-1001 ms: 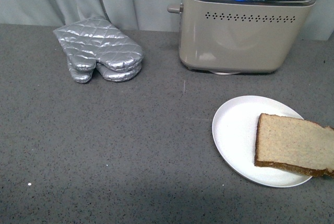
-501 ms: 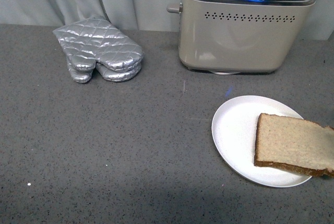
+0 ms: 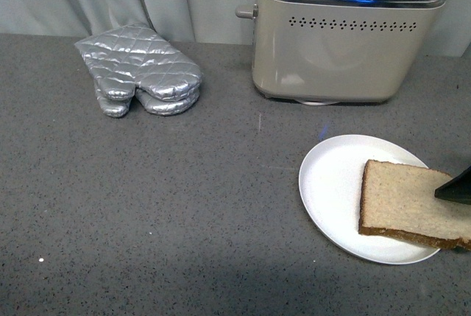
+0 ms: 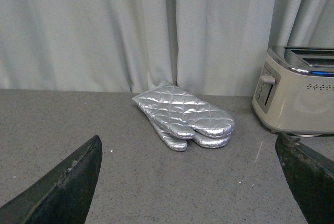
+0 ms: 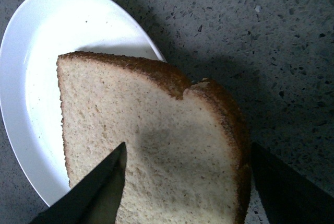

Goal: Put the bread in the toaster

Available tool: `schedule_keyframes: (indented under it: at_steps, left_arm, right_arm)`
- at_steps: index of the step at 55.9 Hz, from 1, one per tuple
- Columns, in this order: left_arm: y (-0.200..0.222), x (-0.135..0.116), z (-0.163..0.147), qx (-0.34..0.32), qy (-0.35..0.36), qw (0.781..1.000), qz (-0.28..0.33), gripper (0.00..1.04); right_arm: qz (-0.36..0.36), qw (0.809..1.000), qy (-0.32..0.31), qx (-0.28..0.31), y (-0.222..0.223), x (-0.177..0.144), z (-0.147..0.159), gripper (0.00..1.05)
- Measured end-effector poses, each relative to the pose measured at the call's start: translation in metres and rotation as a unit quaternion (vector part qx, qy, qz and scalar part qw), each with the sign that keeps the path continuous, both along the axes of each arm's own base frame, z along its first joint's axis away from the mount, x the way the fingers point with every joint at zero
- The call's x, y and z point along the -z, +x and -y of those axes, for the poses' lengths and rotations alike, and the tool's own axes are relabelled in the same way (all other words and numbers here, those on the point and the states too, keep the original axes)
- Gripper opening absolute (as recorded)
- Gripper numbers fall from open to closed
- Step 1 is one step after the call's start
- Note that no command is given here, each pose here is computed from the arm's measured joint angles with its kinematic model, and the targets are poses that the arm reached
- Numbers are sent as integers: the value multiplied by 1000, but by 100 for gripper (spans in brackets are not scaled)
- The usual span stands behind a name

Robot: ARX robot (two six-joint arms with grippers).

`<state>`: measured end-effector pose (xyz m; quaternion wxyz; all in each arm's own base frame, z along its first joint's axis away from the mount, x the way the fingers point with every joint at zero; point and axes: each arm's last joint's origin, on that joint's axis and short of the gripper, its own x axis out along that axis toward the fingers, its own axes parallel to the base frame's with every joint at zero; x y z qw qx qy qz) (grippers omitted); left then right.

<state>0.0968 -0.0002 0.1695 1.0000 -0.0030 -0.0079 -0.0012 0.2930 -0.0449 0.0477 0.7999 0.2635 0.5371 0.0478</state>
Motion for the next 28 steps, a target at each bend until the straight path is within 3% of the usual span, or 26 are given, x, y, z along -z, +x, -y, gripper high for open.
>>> schedule_keyframes:
  at_steps: [10,20,28]
  left_arm:
    - [0,0,0,0,0,1000,0,98]
    - [0,0,0,0,0,1000,0,98]
    - [0,0,0,0,0,1000,0,98]
  right_arm:
    - [-16,1000,4,10,-1,0,0,33]
    - [-21,1000,14,14,-1,-6,0,7]
    - [-2,999,36,34,-1,-20,-2,1]
